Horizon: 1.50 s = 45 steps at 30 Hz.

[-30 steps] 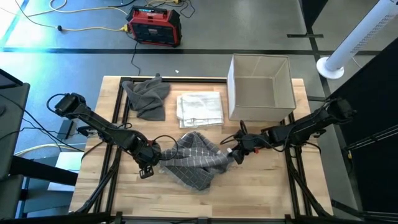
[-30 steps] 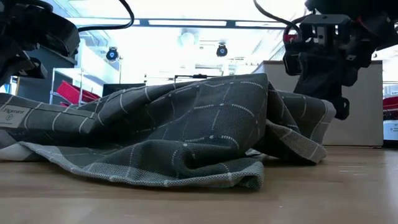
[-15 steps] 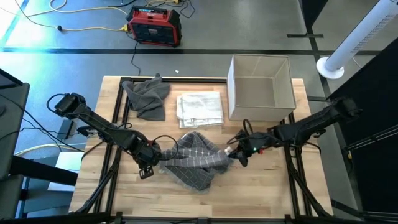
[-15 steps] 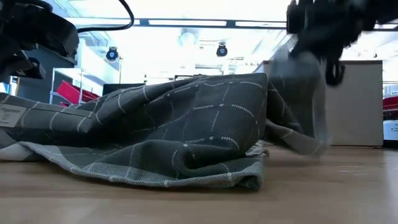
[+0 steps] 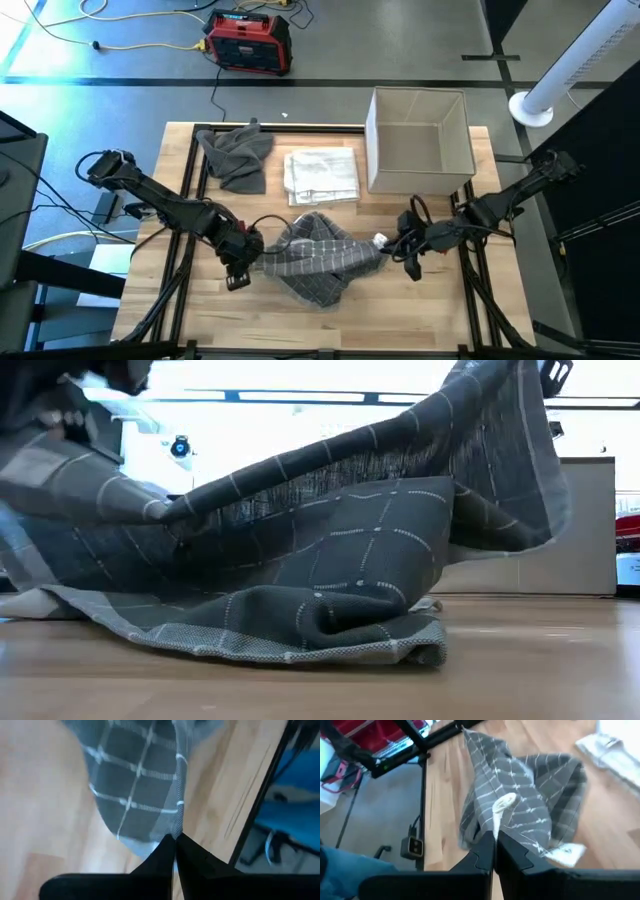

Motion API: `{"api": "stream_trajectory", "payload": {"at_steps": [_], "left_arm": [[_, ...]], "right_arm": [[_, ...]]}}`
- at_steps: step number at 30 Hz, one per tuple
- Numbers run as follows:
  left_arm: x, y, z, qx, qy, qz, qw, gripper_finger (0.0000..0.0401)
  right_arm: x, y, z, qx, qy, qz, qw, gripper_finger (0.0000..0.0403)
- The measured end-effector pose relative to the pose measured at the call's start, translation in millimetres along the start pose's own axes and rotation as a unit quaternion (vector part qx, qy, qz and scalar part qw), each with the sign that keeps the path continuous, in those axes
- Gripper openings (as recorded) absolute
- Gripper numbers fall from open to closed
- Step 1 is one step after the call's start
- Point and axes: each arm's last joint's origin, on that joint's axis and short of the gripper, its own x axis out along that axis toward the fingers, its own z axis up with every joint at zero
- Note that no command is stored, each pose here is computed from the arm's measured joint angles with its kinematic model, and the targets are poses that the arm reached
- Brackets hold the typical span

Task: Fold towel
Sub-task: Fold the gray patterned towel

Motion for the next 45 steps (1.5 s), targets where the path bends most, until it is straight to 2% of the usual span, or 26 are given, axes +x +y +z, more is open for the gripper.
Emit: {"api": "stream_trajectory", "payload": {"at_steps": [4,8,12,17,20,23,26,29,31,33,35,39,45], "left_arm": [[-51,-7,4,-0.019,-0.077,0.037,0.996,0.0000],[-100,-8,5,-0.027,-0.173,0.068,0.982,0.0000],[-142,-10,3,-0.001,-0.265,0.069,0.962,0.0000],[-194,-10,-6,0.027,-0.376,0.068,0.924,0.0000],[-228,-9,-11,0.045,-0.450,0.068,0.889,0.0000],[-265,-10,-15,0.070,-0.531,0.046,0.844,0.0000],[-298,-15,-17,0.118,-0.604,0.025,0.788,0.0000],[-322,-21,-19,0.175,-0.662,0.003,0.729,0.0000],[-334,-23,-20,0.196,-0.692,-0.005,0.695,0.0000],[-346,-22,-22,0.202,-0.716,-0.003,0.669,0.0000],[-356,-19,-24,0.203,-0.733,0.004,0.649,0.0000],[-372,-11,-30,0.196,-0.753,0.005,0.628,0.0000],[-362,-27,-24,0.222,-0.734,-0.056,0.640,0.0000]], "right_arm": [[-21,9,25,-0.019,-0.039,-0.016,0.999,0.0000],[-50,22,59,-0.047,-0.115,-0.028,0.992,0.0000],[-80,32,88,-0.075,-0.182,-0.037,0.980,0.0000],[-118,39,119,-0.107,-0.254,-0.056,0.960,0.0000],[-136,44,136,-0.127,-0.294,-0.061,0.945,0.0000],[-154,51,152,-0.149,-0.338,-0.053,0.928,0.0000],[-168,58,167,-0.175,-0.371,-0.042,0.911,0.0000],[-178,66,181,-0.198,-0.391,-0.043,0.898,0.0000],[-183,71,189,-0.215,-0.401,-0.049,0.889,0.0000],[-188,75,197,-0.235,-0.412,-0.057,0.879,0.0000],[-194,79,204,-0.249,-0.423,-0.065,0.869,0.0000],[-209,81,214,-0.251,-0.440,-0.068,0.860,0.0000],[-204,91,210,-0.254,-0.415,0.047,0.873,0.0000]]}}
